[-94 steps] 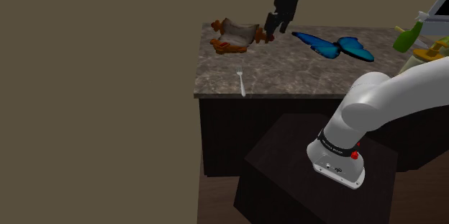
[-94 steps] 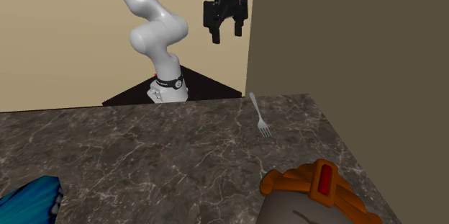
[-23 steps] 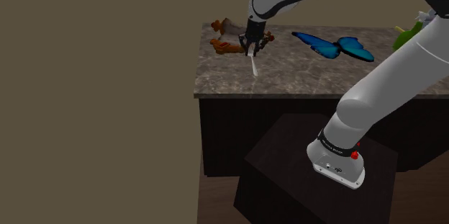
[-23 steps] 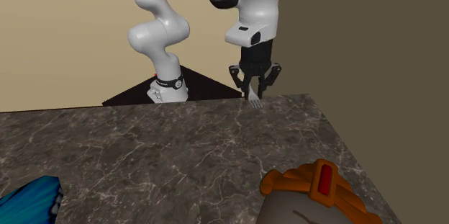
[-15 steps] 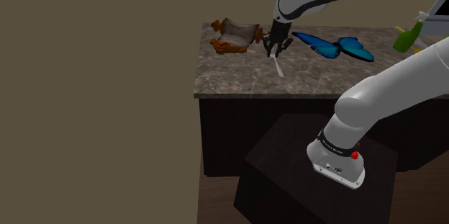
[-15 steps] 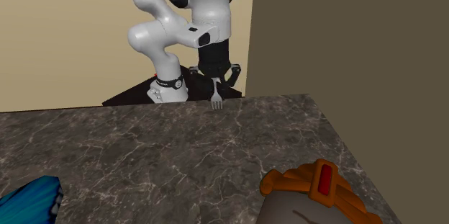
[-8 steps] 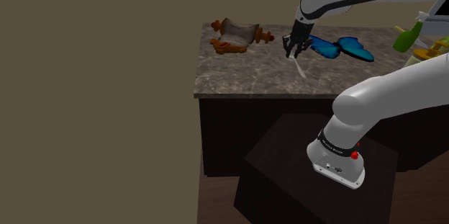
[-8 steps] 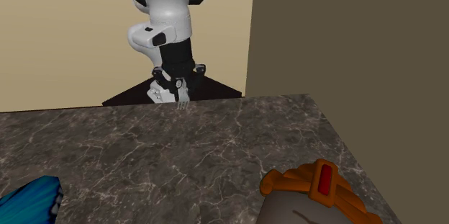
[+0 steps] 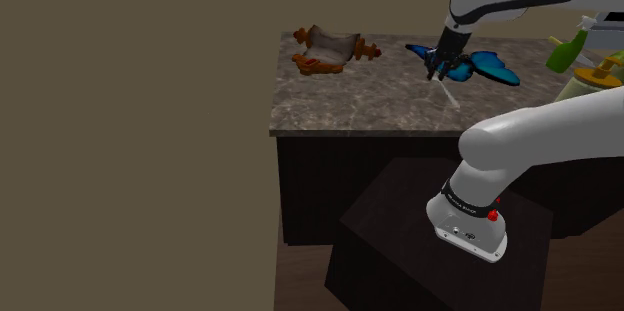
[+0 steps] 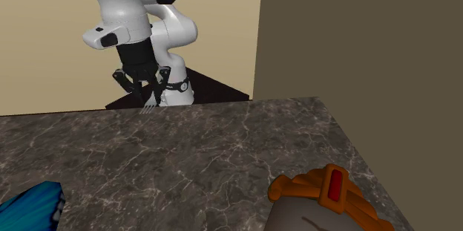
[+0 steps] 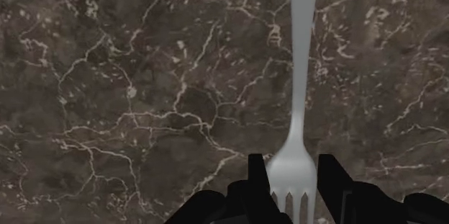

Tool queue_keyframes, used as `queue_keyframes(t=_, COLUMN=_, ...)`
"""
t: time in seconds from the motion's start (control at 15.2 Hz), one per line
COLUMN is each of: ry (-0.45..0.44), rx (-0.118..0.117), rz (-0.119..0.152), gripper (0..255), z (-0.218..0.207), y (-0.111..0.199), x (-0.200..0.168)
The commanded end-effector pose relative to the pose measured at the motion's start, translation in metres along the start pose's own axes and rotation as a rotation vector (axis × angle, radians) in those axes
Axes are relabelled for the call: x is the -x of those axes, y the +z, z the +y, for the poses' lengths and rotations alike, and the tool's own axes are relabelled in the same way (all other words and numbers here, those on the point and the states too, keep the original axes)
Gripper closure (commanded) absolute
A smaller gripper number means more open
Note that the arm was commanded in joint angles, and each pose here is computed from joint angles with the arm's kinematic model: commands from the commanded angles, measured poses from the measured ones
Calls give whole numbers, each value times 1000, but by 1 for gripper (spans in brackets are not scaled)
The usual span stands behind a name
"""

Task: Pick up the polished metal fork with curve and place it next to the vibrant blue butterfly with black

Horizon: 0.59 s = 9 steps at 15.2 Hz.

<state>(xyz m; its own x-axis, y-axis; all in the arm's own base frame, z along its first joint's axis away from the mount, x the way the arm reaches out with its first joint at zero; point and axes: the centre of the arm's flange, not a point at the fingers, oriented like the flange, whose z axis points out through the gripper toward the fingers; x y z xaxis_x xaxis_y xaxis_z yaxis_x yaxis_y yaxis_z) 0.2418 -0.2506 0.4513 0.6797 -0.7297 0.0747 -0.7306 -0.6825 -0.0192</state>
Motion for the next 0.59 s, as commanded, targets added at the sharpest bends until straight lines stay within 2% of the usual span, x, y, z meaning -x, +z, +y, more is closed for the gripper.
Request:
queue_keyframes(t=0.0, ry=-1, rx=0, rz=0, gripper=255, z=28, y=3, x=2)
queue_keyframes(t=0.53, ry=-1, rx=0, rz=0, gripper=255, z=134, y=0, x=6)
